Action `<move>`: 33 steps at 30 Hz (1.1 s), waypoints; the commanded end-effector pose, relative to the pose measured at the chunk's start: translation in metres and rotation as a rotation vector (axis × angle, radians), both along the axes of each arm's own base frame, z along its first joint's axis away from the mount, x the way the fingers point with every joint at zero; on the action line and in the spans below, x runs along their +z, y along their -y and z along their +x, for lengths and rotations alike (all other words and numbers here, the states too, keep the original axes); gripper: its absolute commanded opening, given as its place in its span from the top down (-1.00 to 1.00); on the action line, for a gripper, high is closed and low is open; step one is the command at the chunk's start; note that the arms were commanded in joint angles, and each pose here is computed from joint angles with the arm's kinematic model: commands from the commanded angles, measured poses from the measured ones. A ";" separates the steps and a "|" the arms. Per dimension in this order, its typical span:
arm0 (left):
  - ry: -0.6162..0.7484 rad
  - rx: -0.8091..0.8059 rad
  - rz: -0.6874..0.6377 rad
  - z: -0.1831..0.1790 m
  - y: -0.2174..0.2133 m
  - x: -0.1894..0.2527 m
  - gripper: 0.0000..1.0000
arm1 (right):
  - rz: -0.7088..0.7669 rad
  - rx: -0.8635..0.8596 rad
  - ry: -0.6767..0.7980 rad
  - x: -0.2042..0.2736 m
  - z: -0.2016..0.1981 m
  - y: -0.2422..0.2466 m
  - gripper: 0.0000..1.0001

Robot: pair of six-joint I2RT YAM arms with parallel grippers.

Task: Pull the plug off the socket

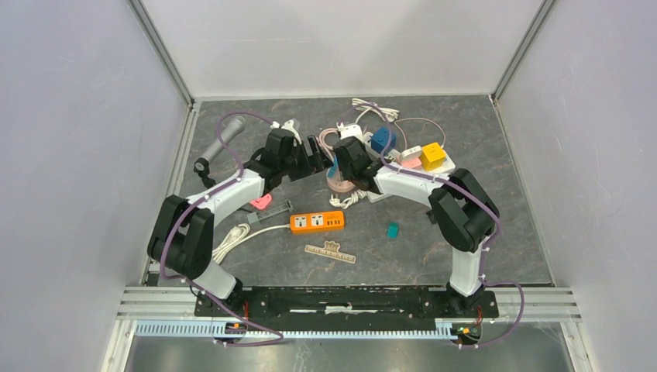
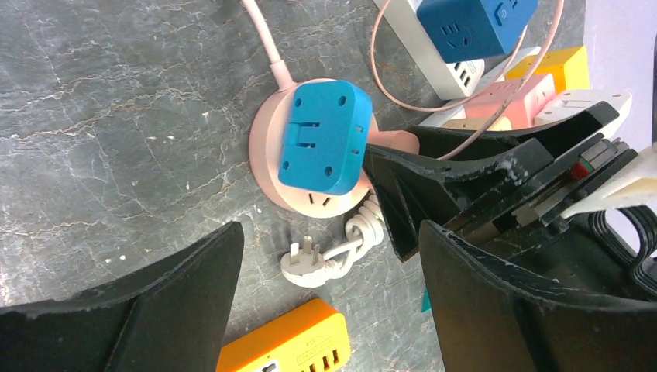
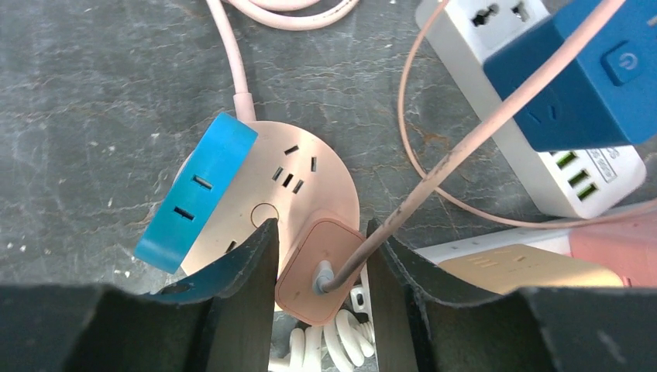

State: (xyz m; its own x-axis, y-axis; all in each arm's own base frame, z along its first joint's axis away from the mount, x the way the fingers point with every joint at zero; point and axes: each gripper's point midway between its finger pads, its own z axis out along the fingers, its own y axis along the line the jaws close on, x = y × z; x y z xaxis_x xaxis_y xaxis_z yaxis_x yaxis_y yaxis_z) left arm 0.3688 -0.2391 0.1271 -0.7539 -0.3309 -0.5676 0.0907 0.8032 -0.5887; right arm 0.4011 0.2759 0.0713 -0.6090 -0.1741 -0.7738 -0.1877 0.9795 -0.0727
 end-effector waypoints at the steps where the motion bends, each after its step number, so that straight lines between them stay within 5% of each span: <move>1: 0.017 -0.011 -0.064 0.007 0.010 0.016 -0.80 | 0.040 0.204 0.017 0.010 -0.016 -0.028 0.31; 10: -0.074 0.013 0.011 0.000 0.001 -0.015 -0.80 | 0.005 0.336 0.005 0.004 -0.045 -0.041 0.29; 18: -0.134 0.013 0.052 -0.003 -0.002 -0.038 -0.68 | 0.018 0.219 0.004 0.006 -0.041 -0.030 -0.20; 21: -0.156 0.014 0.062 -0.005 -0.002 -0.047 -0.66 | 0.026 0.206 0.001 0.007 -0.039 -0.032 -0.22; 24: -0.180 0.014 0.071 -0.008 -0.003 -0.057 -0.64 | 0.038 0.190 0.001 0.007 -0.038 -0.033 -0.03; 32: -0.225 0.024 0.131 -0.017 -0.010 -0.080 -0.45 | 0.058 0.141 -0.004 0.013 -0.035 -0.034 1.00; 33: -0.230 0.029 0.145 -0.018 -0.012 -0.082 -0.43 | 0.061 0.138 -0.007 0.014 -0.035 -0.035 1.00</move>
State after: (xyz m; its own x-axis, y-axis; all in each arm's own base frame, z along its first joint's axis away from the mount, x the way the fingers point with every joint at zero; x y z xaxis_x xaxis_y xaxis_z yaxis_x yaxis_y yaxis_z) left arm 0.3516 -0.2385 0.0602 -0.8571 -0.2747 -0.4357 -0.0043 0.8497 -0.5272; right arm 0.3609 0.3020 0.0654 -0.5945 -0.2536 -0.7630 -0.3465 0.9371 -0.0416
